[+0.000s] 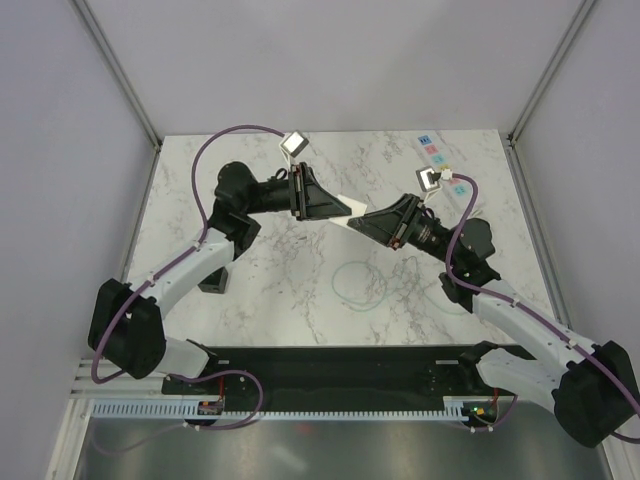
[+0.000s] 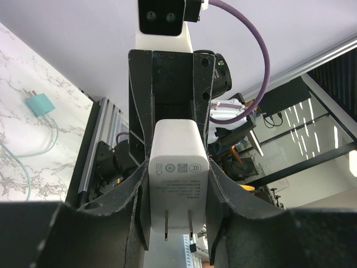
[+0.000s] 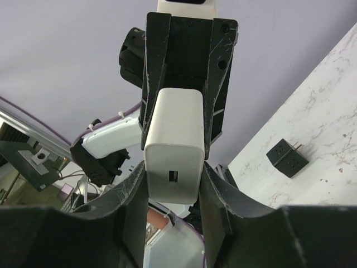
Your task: Insert the plug
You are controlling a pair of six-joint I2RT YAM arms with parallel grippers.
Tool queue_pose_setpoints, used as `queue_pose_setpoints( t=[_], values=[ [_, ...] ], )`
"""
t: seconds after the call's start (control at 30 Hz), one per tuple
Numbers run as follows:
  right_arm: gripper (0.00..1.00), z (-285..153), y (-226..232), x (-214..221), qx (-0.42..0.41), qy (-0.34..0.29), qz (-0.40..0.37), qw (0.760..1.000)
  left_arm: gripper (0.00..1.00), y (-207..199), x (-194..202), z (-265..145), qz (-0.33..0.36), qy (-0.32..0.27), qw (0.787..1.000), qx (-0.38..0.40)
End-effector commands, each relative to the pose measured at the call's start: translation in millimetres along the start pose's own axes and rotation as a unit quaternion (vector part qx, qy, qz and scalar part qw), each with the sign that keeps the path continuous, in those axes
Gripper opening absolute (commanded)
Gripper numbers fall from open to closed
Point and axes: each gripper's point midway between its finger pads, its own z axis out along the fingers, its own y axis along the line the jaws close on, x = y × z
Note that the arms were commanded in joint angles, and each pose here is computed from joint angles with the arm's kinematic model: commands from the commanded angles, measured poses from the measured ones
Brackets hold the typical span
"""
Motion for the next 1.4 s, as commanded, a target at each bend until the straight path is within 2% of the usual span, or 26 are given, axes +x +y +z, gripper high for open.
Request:
queue_pose_setpoints(
  t=[0.0,0.03,0.1,0.13,0.17,0.3,0.33,0.4,0.43,0.47,0.5,0.53,0.57,0.6,0.63,0.67,0.73,0.77,0.83,0.9,0.97,1.03,1.1,1.13,1.33,1.37],
  values=[
    [0.00,4,26,-12,-0.046,-0.016,-0.040,0.998,0.18,4,2,2,-0.017,-0.005,1.000,0.004],
    [0.00,5,25,-15,-0.039,-0.023,-0.041,0.998,0.46,5,1,1,-0.018,-0.006,1.000,0.001],
    [0.00,5,16,-15,-0.007,-0.018,-0.045,0.999,0.64,11,-8,-7,-0.014,-0.017,1.000,-0.013],
    [0.00,5,13,-18,0.006,-0.024,-0.051,0.998,0.88,12,-13,-11,-0.010,-0.021,1.000,-0.018],
    [0.00,2,7,-15,0.030,-0.017,-0.047,0.998,0.97,14,-19,-15,-0.006,-0.028,0.999,-0.026],
    [0.00,-3,-5,-24,0.106,-0.013,-0.088,0.990,1.00,26,-61,-42,0.017,-0.064,0.995,-0.073],
    [0.00,-11,-23,-17,0.155,0.005,-0.074,0.985,1.00,31,-64,-47,0.008,-0.067,0.994,-0.086],
    [0.00,-16,-32,-36,0.215,-0.016,-0.086,0.973,1.00,43,-76,-62,0.027,-0.079,0.989,-0.121],
    [0.00,-35,-64,-31,0.297,0.003,-0.073,0.952,1.00,64,-69,-71,-0.022,-0.082,0.981,-0.173],
    [0.00,-41,-66,-53,0.338,-0.023,-0.083,0.937,1.00,77,-68,-77,0.018,-0.075,0.975,-0.208],
    [0.00,-52,-79,-62,0.381,-0.026,-0.084,0.920,1.00,80,-70,-81,0.026,-0.075,0.968,-0.239],
    [0.00,-78,-110,-63,0.459,-0.010,-0.068,0.886,1.00,94,-71,-91,0.024,-0.089,0.952,-0.291],
    [0.00,-84,-110,-81,0.488,-0.027,-0.071,0.870,1.00,107,-58,-102,0.021,-0.073,0.942,-0.327],
    [0.00,-104,-124,-98,0.545,-0.054,-0.076,0.833,1.00,114,-51,-109,0.020,-0.069,0.935,-0.348],
    [0.00,-127,-147,-101,0.601,-0.043,-0.059,0.796,1.00,116,-46,-117,0.024,-0.073,0.925,-0.373],
    [0.00,-130,-145,-119,0.619,-0.061,-0.065,0.780,1.00,125,-33,-123,0.025,-0.061,0.919,-0.389],
    [0.00,-158,-170,-132,0.691,-0.070,-0.048,0.718,1.00,133,-25,-135,0.033,-0.064,0.903,-0.424],
    [0.00,-156,-167,-149,0.696,-0.092,-0.045,0.711,1.00,136,-13,-141,0.035,-0.055,0.896,-0.439],
    [0.00,-165,-183,-168,0.728,-0.107,-0.034,0.677,1.00,145,-5,-152,0.040,-0.053,0.879,-0.472],
    [0.00,-170,-197,-179,0.742,-0.117,-0.018,0.660,1.00,150,5,-160,0.049,-0.037,0.864,-0.499],
    [0.00,-184,-237,-185,0.771,-0.114,0.022,0.626,1.00,152,10,-168,0.060,-0.019,0.850,-0.523],
    [0.00,-202,-253,-191,0.793,-0.117,0.051,0.596,1.00,151,12,-171,0.068,-0.012,0.844,-0.532],
    [0.00,-206,-262,-209,0.800,-0.133,0.061,0.582,1.00,153,18,-174,0.075,-0.002,0.842,-0.534],
    [0.00,-220,-282,-205,0.817,-0.120,0.077,0.558,1.00,154,21,-174,0.076,0.001,0.842,-0.534],
    [0.00,-248,-334,-226,0.832,-0.133,0.122,0.525,1.00,162,32,-173,0.066,0.017,0.843,-0.533],
    [0.00,-248,-335,-235,0.828,-0.143,0.121,0.528,1.00,161,32,-172,0.066,0.017,0.845,-0.531]
  ],
)
